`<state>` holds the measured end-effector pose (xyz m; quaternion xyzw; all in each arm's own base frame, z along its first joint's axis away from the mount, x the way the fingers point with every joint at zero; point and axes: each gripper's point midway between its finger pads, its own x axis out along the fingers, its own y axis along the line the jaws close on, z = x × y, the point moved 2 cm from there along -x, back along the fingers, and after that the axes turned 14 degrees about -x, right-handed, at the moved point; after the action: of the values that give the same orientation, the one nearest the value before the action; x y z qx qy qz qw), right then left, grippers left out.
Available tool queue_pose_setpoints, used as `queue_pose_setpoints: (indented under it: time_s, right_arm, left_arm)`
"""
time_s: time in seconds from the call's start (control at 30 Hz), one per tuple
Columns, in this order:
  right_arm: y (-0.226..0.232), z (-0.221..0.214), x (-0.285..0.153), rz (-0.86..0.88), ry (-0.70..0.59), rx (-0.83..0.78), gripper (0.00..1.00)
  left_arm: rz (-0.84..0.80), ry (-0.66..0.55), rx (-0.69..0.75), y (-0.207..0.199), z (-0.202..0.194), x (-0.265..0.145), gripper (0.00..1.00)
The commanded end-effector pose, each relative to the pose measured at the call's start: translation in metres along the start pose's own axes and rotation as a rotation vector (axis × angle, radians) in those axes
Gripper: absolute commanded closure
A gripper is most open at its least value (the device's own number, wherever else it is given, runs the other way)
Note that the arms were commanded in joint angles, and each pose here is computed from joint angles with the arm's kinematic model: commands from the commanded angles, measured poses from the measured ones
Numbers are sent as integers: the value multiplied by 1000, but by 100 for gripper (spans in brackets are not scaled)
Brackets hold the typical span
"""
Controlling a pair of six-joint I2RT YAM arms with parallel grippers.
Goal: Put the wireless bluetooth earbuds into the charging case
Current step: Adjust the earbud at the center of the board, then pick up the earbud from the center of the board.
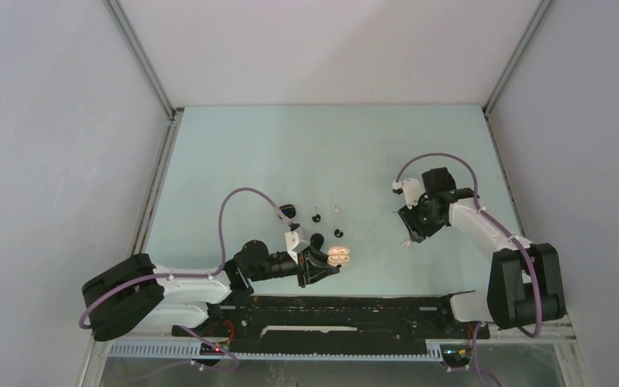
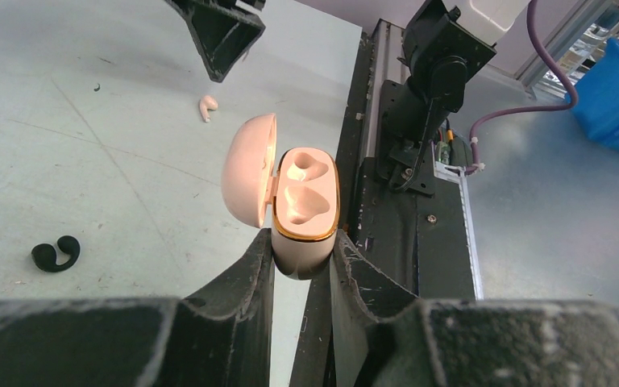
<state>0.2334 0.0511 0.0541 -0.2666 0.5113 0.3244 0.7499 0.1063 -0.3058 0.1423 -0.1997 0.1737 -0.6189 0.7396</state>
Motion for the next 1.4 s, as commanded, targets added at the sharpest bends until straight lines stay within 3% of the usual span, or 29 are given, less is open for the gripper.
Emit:
queue_pose_setpoints:
  time_s: [0.0, 0.2, 1.37]
  right_arm:
    - [7, 28, -17, 59, -143, -4, 54]
    - [8, 24, -4, 108, -84, 34, 63]
    - [14, 12, 29, 161, 72, -12, 70]
  left_arm:
    - [-33, -55, 37, -9, 21, 10, 100]
    - [-39, -51, 35, -10, 21, 13, 100]
    - [-51, -16, 21, -13, 11, 17, 100]
